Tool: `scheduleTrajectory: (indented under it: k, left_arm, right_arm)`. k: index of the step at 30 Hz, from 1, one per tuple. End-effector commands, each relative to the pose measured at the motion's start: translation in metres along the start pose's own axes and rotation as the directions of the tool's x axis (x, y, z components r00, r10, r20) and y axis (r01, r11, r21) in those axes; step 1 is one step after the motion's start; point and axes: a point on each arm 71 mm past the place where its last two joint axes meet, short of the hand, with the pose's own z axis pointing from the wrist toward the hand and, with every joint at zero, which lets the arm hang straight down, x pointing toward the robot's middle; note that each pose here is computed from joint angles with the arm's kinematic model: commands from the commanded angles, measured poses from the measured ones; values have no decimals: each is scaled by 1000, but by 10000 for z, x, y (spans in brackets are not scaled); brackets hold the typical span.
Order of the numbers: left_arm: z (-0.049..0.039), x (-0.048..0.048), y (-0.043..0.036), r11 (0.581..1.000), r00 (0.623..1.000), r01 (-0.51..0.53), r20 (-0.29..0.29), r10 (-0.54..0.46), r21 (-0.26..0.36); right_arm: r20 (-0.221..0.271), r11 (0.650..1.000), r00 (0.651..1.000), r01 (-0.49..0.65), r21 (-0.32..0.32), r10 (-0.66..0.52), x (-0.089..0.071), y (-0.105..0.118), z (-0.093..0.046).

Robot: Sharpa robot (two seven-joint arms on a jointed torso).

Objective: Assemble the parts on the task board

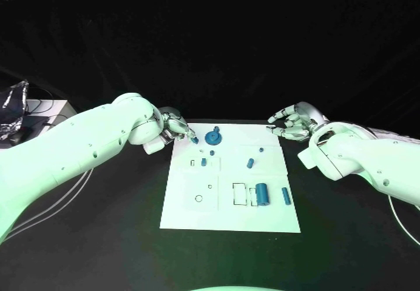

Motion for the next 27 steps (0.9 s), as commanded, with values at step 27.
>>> scheduleTrajectory:
  k: [27]
  left_arm:
    - [-94, 539, 364, 999, 996, -23, 90, 25, -32]
  right_arm:
    - [-10, 1000, 1000, 14, -8, -14, 21, -19, -14]
